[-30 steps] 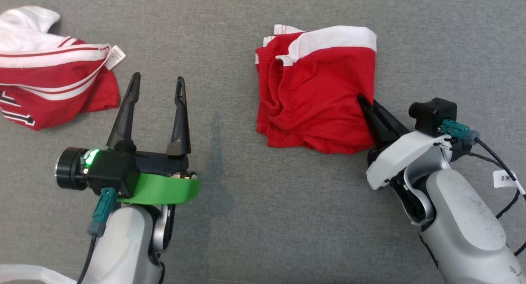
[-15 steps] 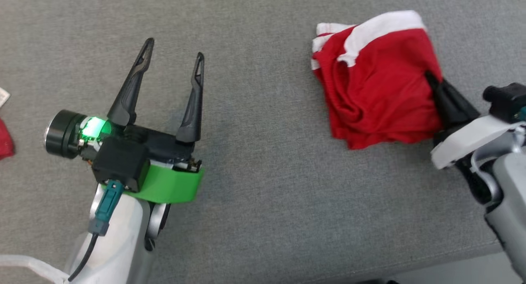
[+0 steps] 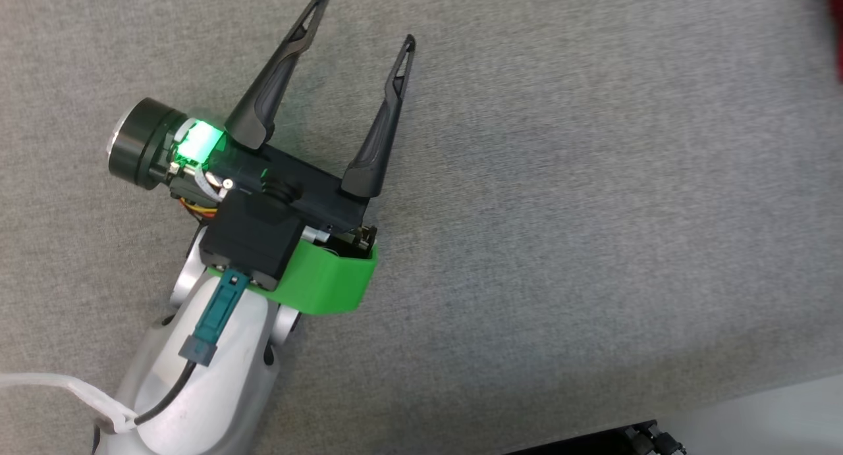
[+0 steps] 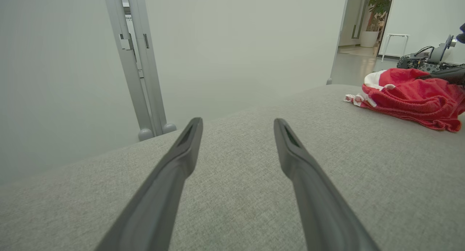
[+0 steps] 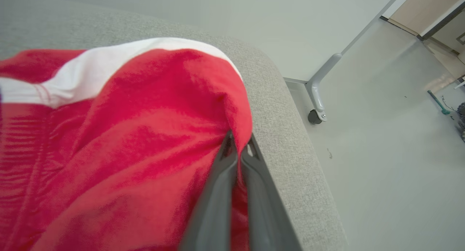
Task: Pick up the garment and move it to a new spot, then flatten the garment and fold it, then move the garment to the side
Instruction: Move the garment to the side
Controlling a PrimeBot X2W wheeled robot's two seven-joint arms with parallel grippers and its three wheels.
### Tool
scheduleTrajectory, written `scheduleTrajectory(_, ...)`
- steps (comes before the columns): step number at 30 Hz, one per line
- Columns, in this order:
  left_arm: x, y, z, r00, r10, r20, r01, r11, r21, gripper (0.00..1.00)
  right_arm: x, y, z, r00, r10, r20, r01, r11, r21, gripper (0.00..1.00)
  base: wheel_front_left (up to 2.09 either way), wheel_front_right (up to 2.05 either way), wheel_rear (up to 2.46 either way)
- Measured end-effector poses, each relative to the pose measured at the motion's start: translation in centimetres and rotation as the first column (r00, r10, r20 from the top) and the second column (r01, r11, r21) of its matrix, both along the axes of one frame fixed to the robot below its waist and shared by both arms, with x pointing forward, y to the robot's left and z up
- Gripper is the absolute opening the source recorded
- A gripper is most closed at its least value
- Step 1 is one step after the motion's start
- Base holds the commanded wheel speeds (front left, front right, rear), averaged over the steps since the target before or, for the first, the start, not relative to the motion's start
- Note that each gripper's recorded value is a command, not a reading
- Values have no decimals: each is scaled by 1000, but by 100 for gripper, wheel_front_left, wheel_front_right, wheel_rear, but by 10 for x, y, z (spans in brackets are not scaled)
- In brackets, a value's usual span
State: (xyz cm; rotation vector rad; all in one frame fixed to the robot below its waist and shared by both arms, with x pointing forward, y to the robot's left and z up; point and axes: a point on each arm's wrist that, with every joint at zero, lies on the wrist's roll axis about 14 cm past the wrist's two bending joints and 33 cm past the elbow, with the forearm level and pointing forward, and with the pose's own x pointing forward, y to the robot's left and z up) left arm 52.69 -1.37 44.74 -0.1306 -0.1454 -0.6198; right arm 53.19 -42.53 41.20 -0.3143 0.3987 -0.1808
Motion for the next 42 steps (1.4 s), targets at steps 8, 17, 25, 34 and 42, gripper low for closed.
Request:
scheduleTrajectory(8,1,13,-24,999,26,-44,-25,999,35,100,10,-17,-28,998,-61,3,61,998,-6,100,0,0,0)
scheduleTrajectory(17,-10,27,-18,994,81,-73,-77,996,46,100,-37,2,-40,986,-148,81,134,979,154,100,0,0,0)
scheduleTrajectory(25,-34,49,5,979,175,-105,-171,984,47,100,-92,62,12,961,-115,253,52,968,244,100,0,0,0)
scheduleTrajectory(34,-69,81,29,942,309,-132,-307,951,42,100,-126,177,60,913,3,407,-163,919,360,100,0,0,0)
scheduleTrajectory(42,-97,118,43,899,420,-125,-417,907,55,100,-139,221,97,870,59,490,-274,884,380,100,0,0,0)
